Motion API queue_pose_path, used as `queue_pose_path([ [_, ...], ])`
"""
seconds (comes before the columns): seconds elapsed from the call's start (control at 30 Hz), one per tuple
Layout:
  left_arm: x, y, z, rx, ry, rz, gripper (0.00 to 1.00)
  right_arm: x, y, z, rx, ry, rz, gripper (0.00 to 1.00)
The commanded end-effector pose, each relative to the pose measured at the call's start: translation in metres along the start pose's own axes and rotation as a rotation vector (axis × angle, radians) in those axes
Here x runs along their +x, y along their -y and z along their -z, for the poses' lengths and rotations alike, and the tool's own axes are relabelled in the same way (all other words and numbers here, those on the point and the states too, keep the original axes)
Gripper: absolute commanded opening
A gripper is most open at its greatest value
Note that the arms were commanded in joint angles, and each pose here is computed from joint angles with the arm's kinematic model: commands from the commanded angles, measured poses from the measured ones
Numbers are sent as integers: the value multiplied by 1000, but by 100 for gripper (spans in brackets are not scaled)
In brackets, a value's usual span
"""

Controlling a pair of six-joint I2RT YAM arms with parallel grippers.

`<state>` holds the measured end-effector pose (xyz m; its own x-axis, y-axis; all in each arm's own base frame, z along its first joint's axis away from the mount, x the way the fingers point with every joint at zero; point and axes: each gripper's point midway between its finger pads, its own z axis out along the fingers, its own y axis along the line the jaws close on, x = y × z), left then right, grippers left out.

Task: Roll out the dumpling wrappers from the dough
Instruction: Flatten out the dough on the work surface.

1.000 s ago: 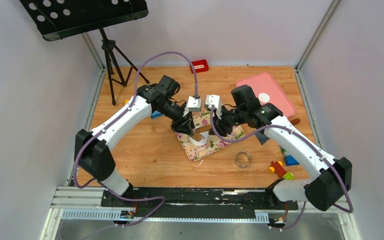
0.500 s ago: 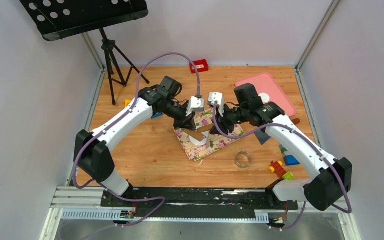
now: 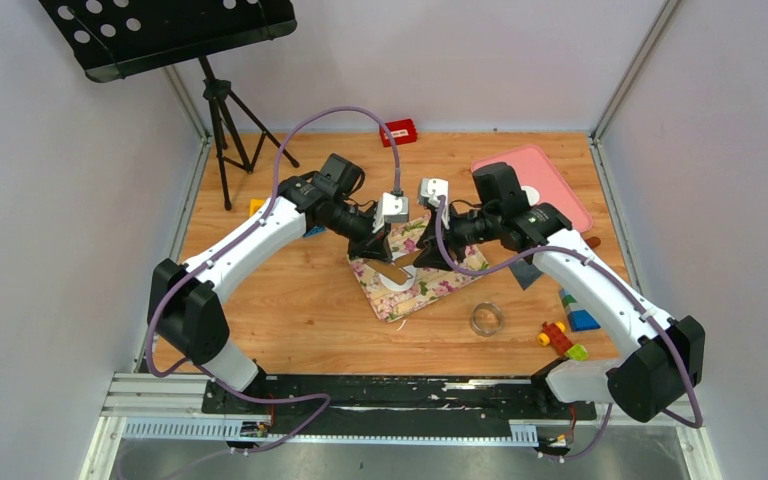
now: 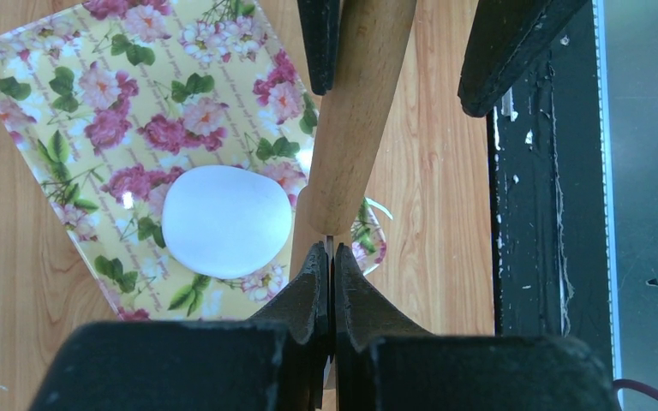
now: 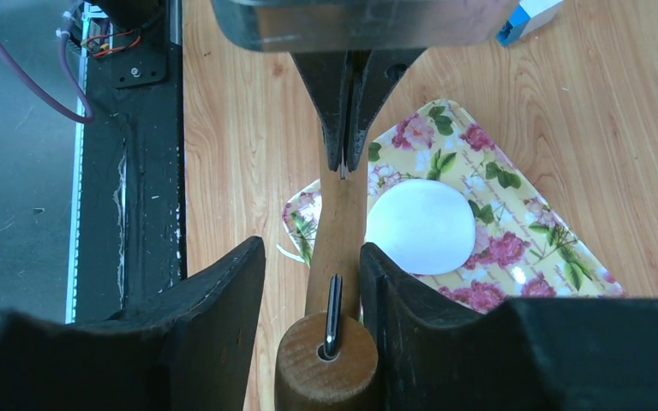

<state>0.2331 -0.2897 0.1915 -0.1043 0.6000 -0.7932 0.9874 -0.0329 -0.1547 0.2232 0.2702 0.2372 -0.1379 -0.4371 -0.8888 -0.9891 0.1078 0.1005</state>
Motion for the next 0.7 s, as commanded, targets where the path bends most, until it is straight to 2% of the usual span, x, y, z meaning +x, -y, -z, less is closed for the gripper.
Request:
queue_pose_path([
  [0.0, -19, -4, 6, -29, 63, -40, 0, -14, -14, -4, -90, 67, 51, 43],
  [0.67, -16, -7, 3, -33, 56, -33, 0, 9, -3, -6, -21, -23, 99, 50],
])
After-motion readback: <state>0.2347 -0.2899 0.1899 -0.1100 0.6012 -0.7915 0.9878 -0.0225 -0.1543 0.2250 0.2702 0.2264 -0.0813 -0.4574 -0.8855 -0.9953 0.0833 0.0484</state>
